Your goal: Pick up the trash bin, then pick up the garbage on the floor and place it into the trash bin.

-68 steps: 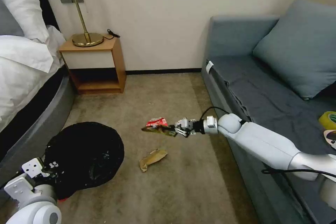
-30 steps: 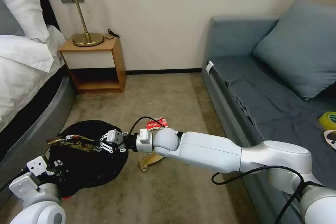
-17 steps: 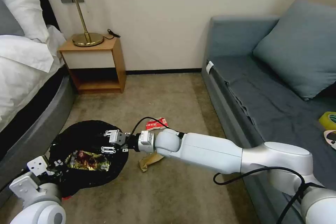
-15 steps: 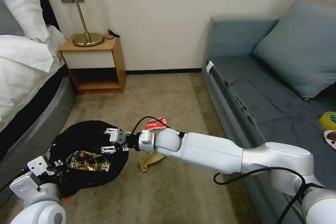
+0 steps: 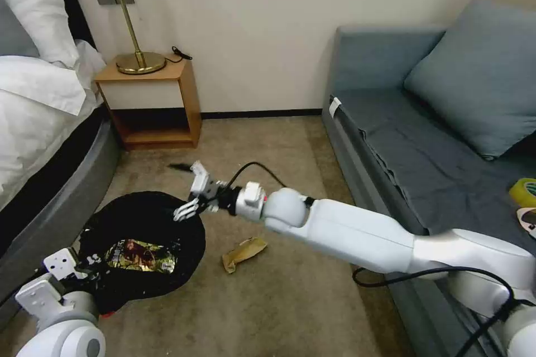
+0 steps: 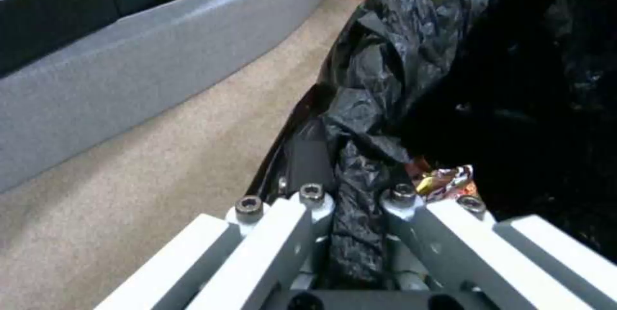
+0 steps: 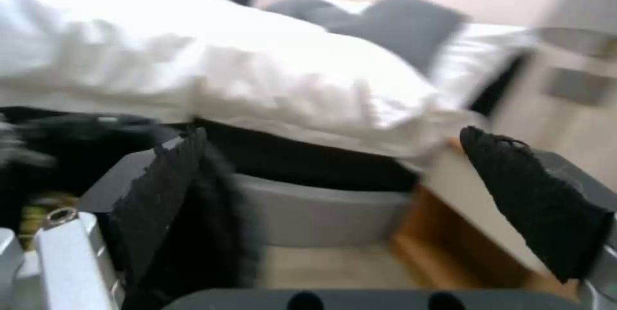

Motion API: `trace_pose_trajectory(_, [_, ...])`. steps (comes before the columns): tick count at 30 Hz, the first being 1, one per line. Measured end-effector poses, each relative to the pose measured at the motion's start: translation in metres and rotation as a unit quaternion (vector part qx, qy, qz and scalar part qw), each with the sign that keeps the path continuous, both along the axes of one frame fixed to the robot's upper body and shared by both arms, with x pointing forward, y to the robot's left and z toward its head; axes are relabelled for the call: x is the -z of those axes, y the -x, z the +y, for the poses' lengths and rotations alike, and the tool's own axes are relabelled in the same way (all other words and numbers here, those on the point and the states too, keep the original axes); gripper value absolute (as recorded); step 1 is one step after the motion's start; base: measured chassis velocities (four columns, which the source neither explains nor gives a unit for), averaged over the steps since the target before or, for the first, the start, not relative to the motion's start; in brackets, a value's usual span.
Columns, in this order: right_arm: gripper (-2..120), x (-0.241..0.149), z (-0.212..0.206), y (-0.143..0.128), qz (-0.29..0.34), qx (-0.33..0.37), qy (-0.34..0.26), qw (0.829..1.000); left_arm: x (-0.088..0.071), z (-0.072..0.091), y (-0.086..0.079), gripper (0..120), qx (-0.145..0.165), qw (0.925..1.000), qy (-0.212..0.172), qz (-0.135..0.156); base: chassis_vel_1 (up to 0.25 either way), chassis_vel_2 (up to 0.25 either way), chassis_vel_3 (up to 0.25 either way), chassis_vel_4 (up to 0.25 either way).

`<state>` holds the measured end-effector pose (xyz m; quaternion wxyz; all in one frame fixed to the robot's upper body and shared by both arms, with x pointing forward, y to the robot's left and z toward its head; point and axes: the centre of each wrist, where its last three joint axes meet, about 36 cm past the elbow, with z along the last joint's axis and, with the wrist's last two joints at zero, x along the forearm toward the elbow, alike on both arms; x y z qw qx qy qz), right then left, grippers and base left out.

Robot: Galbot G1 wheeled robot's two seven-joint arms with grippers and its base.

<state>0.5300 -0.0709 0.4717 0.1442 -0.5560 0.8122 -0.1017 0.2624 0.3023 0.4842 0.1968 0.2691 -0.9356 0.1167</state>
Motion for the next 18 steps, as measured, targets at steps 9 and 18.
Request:
trace_pose_trajectory(9, [100,-0.041,-0.08,0.044,0.018,0.191,-0.072,0.979,0.003,0.001,-0.003,3,-0.001,1.0,0.003,0.002,0.0,0.0,0.0,0.0])
trace_pose_trajectory(18, [100,-0.046,-0.122,0.102,0.037,0.332,-0.145,0.931,0.004,0.002,-0.003,3,-0.001,1.0,0.003,0.002,0.0,0.0,0.0,0.0])
